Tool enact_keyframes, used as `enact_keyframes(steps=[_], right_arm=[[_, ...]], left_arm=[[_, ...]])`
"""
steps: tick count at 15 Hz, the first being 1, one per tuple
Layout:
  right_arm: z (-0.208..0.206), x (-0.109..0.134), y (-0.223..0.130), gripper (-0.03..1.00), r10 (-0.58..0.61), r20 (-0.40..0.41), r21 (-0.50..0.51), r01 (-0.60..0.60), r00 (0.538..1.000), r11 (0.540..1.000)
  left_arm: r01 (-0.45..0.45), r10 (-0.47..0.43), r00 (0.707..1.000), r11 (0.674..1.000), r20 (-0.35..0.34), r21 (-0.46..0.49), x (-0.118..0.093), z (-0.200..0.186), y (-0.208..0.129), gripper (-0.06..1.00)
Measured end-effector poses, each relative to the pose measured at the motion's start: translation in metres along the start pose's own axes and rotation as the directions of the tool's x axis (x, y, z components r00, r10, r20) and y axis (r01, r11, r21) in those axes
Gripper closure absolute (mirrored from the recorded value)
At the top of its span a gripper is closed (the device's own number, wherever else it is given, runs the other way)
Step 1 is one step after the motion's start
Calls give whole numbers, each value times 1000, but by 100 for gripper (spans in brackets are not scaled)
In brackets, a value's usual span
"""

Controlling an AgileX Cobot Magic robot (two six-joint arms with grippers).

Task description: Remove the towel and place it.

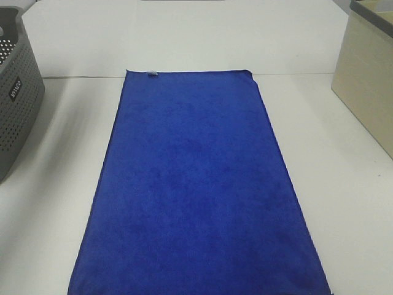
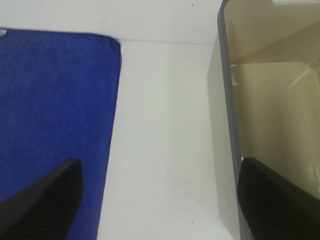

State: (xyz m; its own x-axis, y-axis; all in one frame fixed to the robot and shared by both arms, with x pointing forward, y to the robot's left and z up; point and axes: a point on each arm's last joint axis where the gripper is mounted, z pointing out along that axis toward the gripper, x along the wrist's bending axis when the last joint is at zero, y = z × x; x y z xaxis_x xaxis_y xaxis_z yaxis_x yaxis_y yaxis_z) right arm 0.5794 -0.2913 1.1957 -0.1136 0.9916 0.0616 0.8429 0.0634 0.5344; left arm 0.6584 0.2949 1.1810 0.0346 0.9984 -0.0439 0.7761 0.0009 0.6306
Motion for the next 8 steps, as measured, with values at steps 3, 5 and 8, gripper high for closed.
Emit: enact_keyframes(steps=[3,5,8], right_arm=[[-29,9,-76,15,-13,-6,74,14,1000,997],[-34,13,-124,15,-4,-10,129,6,1000,992],[-39,18,-184,14,0,-14,163,2,1000,987]], left_arm=[[3,-3,1000,987,1,158,-2,-36,-74,12],[3,-2,1000,981,-5,192,-3,-66,-122,12],[-3,8,999,989,-37,148,-2,-110,-174,12]])
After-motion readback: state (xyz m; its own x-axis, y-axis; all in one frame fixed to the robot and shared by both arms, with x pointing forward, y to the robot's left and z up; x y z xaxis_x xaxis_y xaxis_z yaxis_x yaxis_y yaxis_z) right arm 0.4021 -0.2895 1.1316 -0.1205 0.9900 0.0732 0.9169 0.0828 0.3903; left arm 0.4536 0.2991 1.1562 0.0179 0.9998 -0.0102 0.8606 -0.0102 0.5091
